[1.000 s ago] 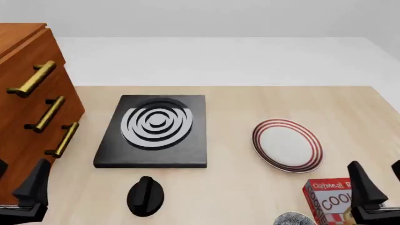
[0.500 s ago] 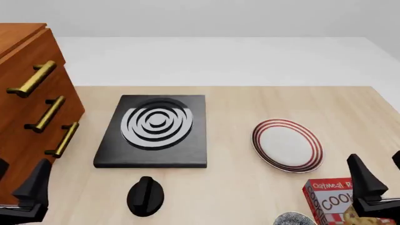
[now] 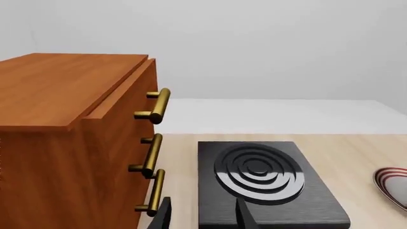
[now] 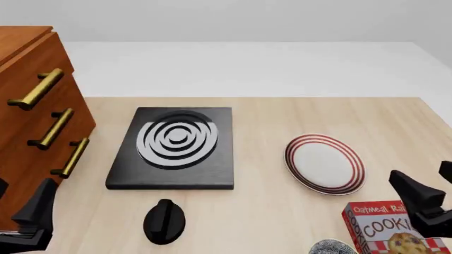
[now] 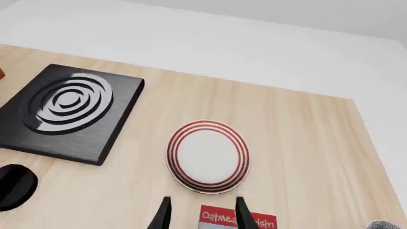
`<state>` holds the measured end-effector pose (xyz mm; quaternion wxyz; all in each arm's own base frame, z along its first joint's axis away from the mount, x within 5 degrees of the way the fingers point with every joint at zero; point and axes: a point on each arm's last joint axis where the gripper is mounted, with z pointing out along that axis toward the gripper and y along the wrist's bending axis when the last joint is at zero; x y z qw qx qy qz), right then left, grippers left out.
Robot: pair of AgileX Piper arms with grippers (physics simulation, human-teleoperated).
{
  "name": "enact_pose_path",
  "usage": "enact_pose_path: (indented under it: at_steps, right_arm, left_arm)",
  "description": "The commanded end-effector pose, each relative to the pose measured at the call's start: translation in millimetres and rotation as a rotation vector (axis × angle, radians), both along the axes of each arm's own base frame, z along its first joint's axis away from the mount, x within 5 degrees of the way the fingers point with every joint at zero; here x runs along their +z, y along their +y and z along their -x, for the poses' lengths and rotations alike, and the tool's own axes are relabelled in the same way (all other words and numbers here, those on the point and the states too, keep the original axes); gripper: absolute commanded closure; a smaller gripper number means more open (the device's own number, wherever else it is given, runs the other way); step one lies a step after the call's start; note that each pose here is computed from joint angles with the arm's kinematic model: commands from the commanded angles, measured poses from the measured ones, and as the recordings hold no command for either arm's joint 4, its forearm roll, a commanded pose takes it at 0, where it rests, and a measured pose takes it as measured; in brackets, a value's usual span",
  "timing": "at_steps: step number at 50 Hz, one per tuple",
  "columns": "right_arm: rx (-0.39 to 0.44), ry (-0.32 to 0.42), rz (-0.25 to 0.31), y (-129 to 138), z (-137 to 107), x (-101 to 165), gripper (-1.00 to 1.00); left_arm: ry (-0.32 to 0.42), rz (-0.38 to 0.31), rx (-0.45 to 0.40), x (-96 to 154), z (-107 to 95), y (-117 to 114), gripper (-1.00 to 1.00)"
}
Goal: Pick the akita bowl on the ramekin and place it on the plate.
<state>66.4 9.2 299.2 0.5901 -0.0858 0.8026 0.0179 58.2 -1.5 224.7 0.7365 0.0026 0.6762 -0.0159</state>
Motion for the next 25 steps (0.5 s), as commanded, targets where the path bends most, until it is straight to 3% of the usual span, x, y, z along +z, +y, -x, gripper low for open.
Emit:
enact_pose_path:
  at_steps: [1,9,25]
  right_arm:
    - [0.024,0.192,0.033,1,6,-3,-1.00]
    - [0.034,0.328,0.063,0,12,-27,-1.00]
    - [0.076,0.440,0.035,3,16,-49,-1.00]
  left_arm:
    - [-0.001,-0.005,-0.002,1,0,0,-1.00]
    - [-0.002,-0.009,-0.004,-1,0,0,-1.00]
    - [-0.008,-0.011,-0.005,1,2,0,-1.00]
